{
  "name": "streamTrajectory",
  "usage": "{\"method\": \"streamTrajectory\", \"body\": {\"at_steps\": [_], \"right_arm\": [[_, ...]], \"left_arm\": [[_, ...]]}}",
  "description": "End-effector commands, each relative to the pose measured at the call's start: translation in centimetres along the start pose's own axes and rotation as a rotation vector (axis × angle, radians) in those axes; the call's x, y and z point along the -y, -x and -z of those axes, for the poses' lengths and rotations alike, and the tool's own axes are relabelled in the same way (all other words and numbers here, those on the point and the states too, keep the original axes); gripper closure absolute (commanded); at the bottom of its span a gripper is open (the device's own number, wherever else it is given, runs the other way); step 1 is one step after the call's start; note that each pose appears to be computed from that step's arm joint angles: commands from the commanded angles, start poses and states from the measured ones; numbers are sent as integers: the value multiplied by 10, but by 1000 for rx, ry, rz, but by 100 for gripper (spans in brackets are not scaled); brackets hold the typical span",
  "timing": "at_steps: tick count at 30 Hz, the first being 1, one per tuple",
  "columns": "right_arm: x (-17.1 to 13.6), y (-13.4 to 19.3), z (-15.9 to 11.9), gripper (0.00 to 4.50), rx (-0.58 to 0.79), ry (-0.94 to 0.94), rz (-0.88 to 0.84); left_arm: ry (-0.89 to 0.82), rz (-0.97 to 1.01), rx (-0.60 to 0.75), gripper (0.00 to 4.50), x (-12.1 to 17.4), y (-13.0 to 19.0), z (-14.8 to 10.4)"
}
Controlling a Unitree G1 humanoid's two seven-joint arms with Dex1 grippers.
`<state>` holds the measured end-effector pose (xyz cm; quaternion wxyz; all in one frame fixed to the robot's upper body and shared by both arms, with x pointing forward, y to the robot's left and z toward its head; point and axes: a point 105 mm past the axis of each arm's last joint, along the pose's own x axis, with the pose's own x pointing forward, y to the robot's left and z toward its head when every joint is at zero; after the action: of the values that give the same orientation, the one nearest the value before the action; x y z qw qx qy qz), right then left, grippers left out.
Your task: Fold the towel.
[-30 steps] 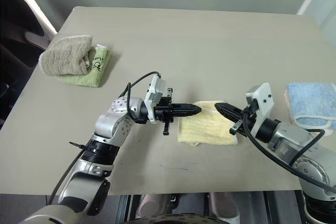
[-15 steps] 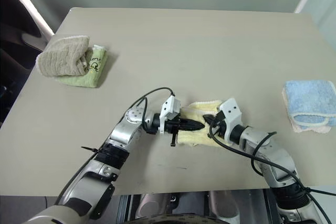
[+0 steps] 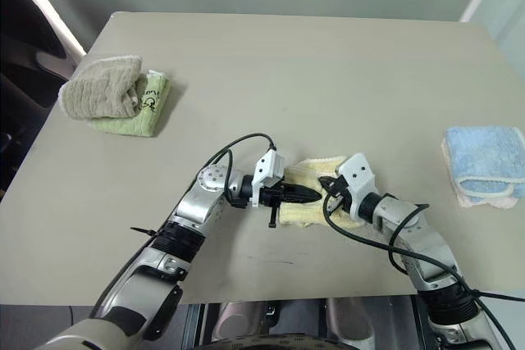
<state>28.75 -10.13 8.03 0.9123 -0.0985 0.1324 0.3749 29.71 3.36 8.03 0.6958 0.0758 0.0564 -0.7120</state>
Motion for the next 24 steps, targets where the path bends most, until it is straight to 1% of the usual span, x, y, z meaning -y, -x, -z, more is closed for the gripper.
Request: {"method": "streamTrajectory", "body": {"at_steps": [1, 3, 5, 7, 9, 11, 14, 18, 19, 21, 24], "right_arm": [[7, 4, 14, 450, -61, -7, 9], [11, 6, 9, 450, -42, -11, 15], [14, 8, 3, 413, -26, -31, 11], [13, 11, -5, 367, 5, -54, -11], [13, 15, -13, 300, 36, -74, -29], [13, 16, -16, 236, 43, -82, -33], [11, 30, -44, 138, 135, -137, -87], [19, 44, -66, 11, 178, -211, -105], [22, 47, -69, 2, 181, -228, -102], [31, 53, -72, 2, 165, -298, -105], [38, 62, -70, 2, 87, -403, -153]], "left_arm": [[6, 25, -24, 448, 1, 8, -2], [3, 30, -42, 448, 1, 12, -2], [7, 22, -47, 450, -1, 14, -2], [8, 21, -45, 450, -2, 15, -4], [4, 20, -37, 450, -2, 14, -6], [4, 18, -34, 450, -2, 14, -7], [7, -13, 23, 450, -9, 18, -20], [-8, -36, 55, 450, -14, 27, -30], [-11, -40, 60, 450, -15, 29, -32], [-13, -60, 81, 450, -17, 34, -40], [-42, -77, 78, 450, -18, 40, -45]]}}
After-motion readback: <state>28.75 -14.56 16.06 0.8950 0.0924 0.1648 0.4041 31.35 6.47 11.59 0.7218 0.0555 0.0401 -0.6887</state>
